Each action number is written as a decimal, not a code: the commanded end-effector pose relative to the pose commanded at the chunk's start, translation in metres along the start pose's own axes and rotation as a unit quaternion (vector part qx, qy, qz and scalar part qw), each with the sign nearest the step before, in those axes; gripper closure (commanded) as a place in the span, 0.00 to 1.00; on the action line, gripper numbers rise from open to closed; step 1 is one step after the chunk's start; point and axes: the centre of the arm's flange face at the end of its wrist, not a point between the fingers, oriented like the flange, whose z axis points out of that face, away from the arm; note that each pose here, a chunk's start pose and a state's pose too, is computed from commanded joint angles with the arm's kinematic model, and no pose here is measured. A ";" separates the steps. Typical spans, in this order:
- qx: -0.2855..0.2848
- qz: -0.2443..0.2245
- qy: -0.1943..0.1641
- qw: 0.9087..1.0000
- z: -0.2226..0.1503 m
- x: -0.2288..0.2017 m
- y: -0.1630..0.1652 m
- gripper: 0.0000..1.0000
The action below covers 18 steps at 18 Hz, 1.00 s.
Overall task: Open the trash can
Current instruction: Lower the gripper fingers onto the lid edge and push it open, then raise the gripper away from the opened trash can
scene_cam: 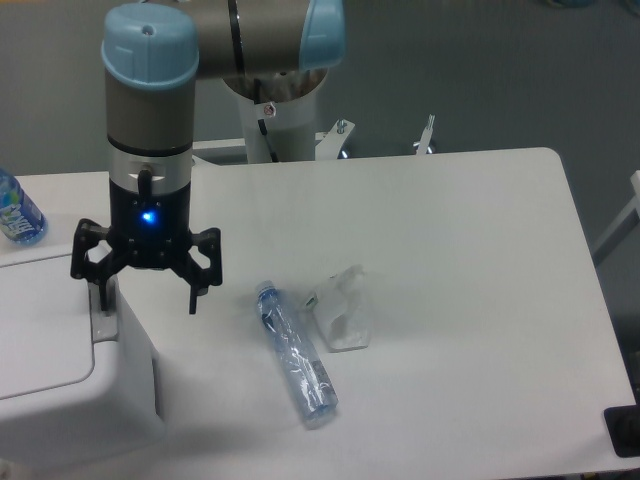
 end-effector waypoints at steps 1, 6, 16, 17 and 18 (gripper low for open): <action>0.001 0.000 0.000 1.000 -0.001 0.000 0.000 0.00; 0.001 0.000 0.000 1.000 0.000 0.000 -0.001 0.00; -0.003 0.000 0.000 1.000 0.004 -0.001 0.000 0.00; -0.003 0.000 0.000 1.000 0.004 -0.001 0.000 0.00; -0.003 0.000 0.000 1.000 0.004 -0.001 0.000 0.00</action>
